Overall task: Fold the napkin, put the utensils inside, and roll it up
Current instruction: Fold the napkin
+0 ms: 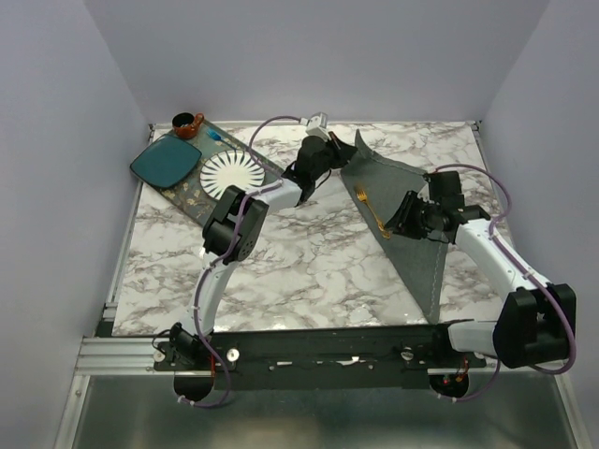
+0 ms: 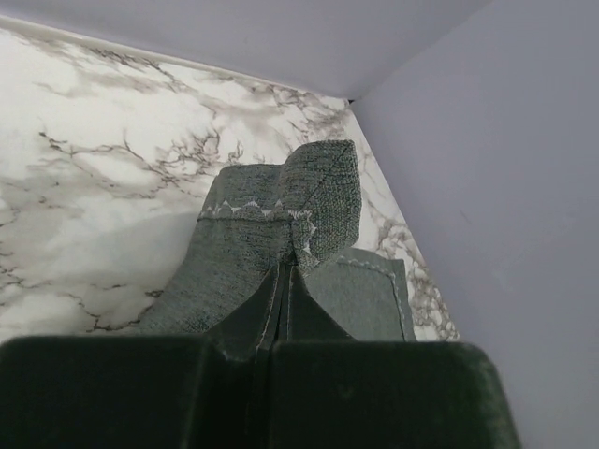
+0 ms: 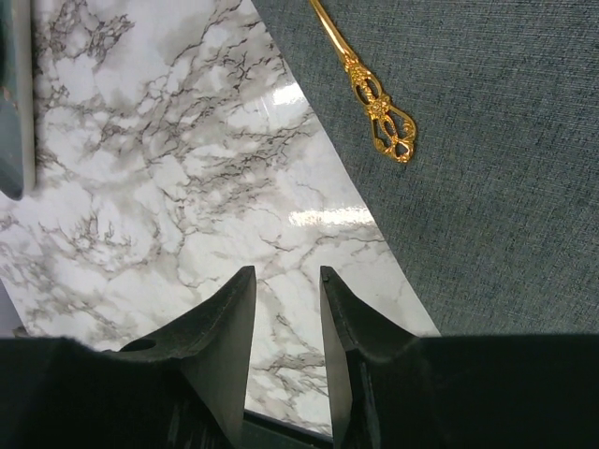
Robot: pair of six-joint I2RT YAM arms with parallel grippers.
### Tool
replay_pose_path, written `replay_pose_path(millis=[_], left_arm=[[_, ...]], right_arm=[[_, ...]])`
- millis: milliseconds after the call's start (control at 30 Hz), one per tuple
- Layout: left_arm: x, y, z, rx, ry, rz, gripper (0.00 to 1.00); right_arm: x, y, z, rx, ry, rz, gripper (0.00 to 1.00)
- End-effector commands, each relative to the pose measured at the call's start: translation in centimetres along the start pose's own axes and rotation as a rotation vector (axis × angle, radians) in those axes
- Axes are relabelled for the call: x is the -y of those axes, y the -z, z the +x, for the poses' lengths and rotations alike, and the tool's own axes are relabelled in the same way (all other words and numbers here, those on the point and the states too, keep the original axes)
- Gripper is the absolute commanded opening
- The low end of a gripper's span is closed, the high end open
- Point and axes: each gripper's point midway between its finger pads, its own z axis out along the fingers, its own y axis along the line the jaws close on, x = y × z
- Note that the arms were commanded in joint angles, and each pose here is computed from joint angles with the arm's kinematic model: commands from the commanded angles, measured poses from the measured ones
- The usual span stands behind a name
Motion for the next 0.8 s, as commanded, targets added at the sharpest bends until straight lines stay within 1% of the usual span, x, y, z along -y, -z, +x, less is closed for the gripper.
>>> replay_pose_path(millis=[0,33,133,167,300,367,467,767], left_arm=[[2.8,2.0,1.1,-0.043,-0.08,0.052,0.0],[4.2,2.3,1.2,-0.044,-0.092,0.072,0.0],[5.7,3.1,1.9,-0.072,-0.146,0.094,0.0],[6.5,3.3,2.7,-0.09,-0.165,0.104,0.0],[8.9,4.1,3.5,-0.11,-0.268,0.131,0.0],[9.4,4.4,3.7,-0.116,-0.302,0.134,0.0],[10.0,4.9,4.2,-0.13,-0.316,0.139,0.0],[10.7,6.2,7.0,-0.179,-0.34,0.149,0.0]], right_arm=[[0.5,-0.5,-1.1,0.025,-0.091,-0.002,0.41],[0.8,-0.5,-1.3,0.03,-0.104,0.01,0.41],[2.1,-0.7,-1.8,0.043,-0.142,0.044,0.41],[2.5,-1.1,-1.6,0.028,-0.149,0.05,0.41],[3.9,-2.5,-0.4,-0.027,-0.149,0.07,0.39],[4.4,-2.9,0.7,-0.05,-0.159,0.069,0.39],[4.6,-3.2,1.1,-0.05,-0.166,0.07,0.39],[5.3,-3.3,1.1,-0.039,-0.203,0.087,0.39]])
